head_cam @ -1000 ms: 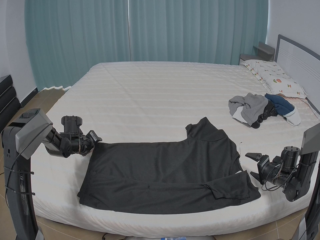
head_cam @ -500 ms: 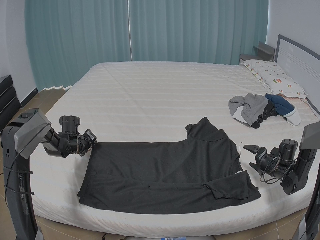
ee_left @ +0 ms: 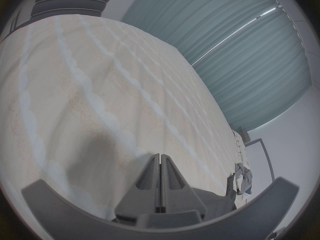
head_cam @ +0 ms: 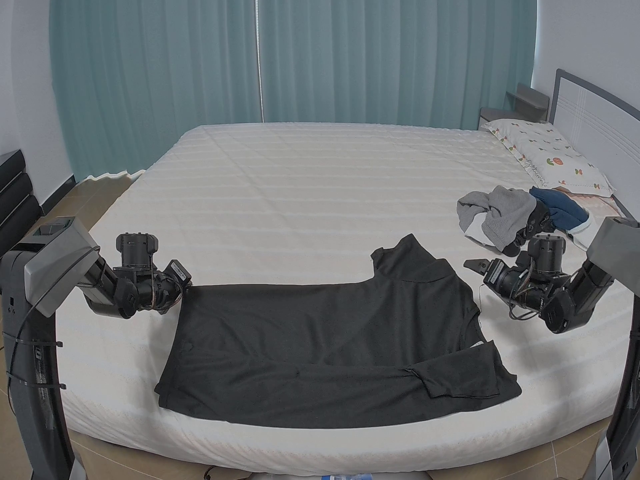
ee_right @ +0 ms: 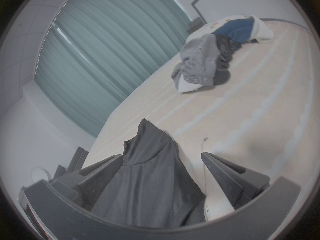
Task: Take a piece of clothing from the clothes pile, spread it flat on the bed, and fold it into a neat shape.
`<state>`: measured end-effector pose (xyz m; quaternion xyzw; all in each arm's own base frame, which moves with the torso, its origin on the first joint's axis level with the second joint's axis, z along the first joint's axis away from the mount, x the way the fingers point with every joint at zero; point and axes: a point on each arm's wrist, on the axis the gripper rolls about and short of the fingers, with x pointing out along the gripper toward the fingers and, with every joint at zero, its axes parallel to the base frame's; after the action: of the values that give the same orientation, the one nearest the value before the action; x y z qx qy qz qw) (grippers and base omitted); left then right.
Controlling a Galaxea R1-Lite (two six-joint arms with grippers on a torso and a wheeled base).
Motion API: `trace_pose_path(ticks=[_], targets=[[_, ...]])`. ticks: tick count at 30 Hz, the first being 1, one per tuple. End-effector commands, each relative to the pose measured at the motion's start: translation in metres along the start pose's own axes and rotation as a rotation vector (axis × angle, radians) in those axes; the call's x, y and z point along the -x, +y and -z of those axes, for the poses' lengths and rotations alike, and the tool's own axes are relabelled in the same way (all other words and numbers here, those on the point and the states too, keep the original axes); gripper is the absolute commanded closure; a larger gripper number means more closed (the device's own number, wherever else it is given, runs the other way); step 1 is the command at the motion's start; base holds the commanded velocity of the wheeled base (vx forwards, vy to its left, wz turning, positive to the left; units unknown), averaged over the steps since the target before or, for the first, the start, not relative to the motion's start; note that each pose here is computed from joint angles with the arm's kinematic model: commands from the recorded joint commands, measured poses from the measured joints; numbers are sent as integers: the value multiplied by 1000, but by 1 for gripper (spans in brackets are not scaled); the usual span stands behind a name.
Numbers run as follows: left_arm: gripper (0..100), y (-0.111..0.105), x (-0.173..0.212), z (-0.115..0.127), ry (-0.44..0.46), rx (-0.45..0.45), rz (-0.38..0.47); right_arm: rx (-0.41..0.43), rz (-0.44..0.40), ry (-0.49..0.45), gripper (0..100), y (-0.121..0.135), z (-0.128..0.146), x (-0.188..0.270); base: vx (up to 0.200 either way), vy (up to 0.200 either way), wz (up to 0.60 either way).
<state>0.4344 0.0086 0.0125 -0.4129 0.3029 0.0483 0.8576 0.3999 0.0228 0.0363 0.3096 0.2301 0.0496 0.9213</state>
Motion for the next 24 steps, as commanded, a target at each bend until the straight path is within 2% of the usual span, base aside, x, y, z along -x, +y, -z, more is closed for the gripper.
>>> trace_pose_path(ticks=[1,5,9,14,24], targets=[[100,2,4,3,9,-2,-8,78,18,81,0,-5,22,-53,0,0,0],[100,3,5,3,8,-1,-8,90,3,70,0,2,13,-72,0,0,0],[100,4,4,4,11,-4,-12,103,-9,63,0,-4,21,-96,0,0,0],[100,4,4,4,12,-6,-13,114,-39,33,0,3,12,-104,0,0,0],[100,5,4,5,17,-5,-16,115,-45,6,0,8,-2,-108,0,0,0]])
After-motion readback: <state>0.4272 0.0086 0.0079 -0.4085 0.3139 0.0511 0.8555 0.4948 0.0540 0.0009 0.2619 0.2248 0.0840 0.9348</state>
